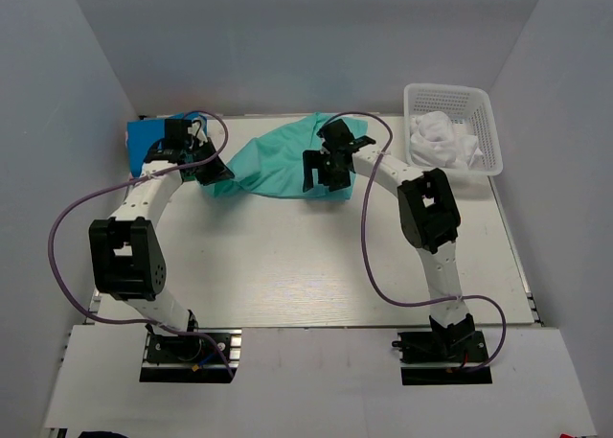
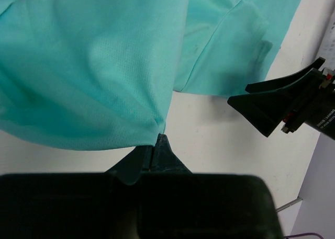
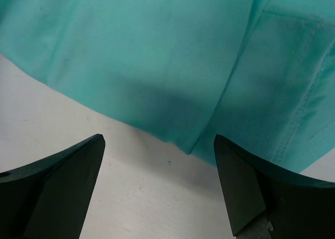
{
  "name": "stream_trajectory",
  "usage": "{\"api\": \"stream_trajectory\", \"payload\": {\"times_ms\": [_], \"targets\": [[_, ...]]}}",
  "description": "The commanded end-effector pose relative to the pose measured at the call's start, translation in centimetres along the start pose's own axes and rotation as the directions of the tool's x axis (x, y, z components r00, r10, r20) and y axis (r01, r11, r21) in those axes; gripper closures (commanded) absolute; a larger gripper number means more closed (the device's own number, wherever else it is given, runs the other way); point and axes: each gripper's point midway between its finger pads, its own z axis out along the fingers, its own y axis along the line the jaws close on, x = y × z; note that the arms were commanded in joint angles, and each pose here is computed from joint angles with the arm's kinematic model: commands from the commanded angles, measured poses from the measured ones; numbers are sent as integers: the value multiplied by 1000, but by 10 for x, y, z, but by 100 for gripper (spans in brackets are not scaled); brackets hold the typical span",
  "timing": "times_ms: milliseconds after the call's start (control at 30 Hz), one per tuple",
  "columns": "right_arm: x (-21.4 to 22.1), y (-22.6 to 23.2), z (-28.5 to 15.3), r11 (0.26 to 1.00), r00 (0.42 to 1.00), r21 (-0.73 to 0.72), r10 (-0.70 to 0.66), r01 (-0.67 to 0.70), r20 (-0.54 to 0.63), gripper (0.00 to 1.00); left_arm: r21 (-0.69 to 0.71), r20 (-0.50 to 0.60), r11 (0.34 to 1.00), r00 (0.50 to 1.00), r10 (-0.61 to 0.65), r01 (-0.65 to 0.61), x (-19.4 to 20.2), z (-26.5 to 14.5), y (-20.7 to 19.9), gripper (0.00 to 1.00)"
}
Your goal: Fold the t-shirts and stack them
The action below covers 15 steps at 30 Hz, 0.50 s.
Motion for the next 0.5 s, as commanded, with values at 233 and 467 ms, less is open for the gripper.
{"api": "stream_trajectory", "payload": {"times_ms": [233, 467], "targets": [[14, 1, 16, 1000, 999, -7, 10, -10, -43, 30, 23, 6, 1000, 1000, 5, -5, 10, -8, -1, 100], [2, 14, 21, 999, 1000, -54, -10, 9, -21, 63, 15, -10, 1000, 1000, -2, 2, 18, -4, 5, 100]]}}
